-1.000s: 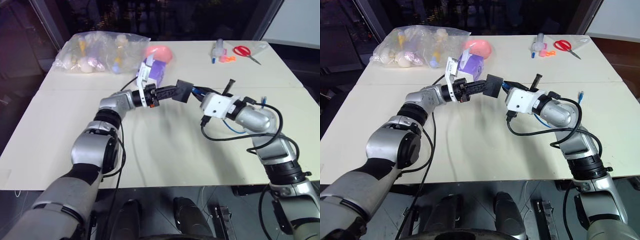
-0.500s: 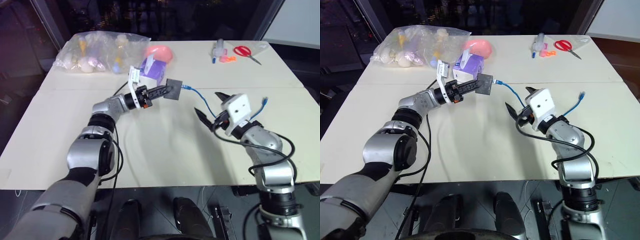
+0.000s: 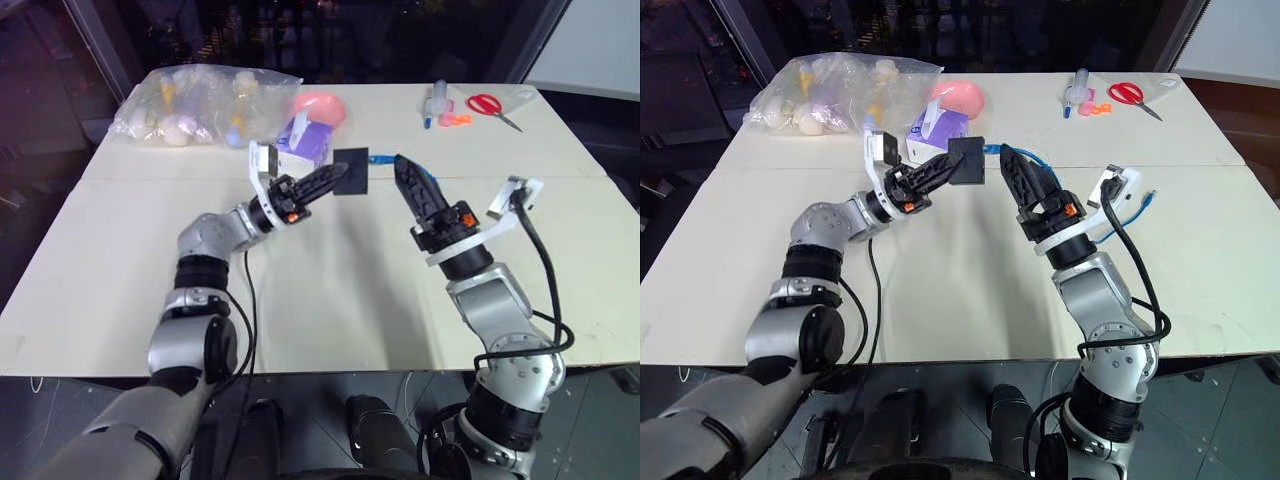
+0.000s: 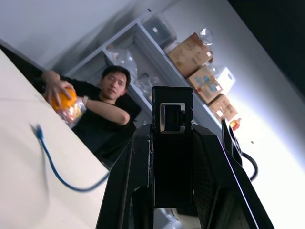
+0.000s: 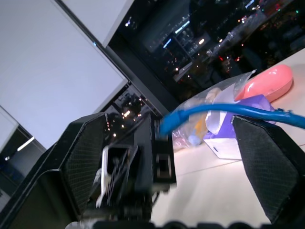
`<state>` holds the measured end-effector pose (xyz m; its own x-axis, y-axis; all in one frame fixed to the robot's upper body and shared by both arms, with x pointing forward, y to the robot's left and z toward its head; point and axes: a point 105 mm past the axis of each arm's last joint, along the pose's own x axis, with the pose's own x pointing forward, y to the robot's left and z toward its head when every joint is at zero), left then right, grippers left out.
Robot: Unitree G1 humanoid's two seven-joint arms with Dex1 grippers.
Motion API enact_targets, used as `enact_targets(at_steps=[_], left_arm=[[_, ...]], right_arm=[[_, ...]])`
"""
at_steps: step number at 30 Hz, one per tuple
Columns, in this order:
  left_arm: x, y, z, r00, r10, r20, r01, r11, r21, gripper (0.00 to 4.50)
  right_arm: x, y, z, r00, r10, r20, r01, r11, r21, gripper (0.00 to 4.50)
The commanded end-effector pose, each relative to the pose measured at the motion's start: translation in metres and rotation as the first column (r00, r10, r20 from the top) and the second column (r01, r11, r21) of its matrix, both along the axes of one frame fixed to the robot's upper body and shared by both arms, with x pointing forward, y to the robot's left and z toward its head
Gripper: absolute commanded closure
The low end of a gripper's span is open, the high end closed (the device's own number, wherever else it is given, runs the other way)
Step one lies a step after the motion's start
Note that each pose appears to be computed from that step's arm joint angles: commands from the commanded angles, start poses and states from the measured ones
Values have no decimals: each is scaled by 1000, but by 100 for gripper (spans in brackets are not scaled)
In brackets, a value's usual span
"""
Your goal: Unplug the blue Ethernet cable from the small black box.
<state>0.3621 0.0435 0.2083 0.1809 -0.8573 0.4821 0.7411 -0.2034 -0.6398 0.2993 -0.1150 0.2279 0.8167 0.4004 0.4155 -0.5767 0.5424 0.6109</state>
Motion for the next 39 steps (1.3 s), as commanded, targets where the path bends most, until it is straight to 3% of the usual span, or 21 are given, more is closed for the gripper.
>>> enact_targets(at_steps=[1,16,19,26,34,39], left_arm=[[-6,-1,20,998,-7,58,8,999,-33,401],[-14,-7,19,999,-25,44,27,999,-40,401],[-15,-7,18,998,-30,48,32,999,-32,401],[-14,-9,16,998,-26,52,27,1000,-14,401],[-2,-2,16,997,44,57,-44,999,-4,401],[15,24,21,984,159,78,-160,987,10,401]], right_arm=[[-2,9,13,998,40,54,-40,999,3,15],[4,14,13,996,73,56,-76,995,61,15],[6,15,13,995,77,60,-81,994,76,99],[10,20,11,994,97,50,-101,992,76,447],[16,12,9,998,62,23,-64,992,108,447],[25,-42,8,992,-129,3,127,983,129,447]])
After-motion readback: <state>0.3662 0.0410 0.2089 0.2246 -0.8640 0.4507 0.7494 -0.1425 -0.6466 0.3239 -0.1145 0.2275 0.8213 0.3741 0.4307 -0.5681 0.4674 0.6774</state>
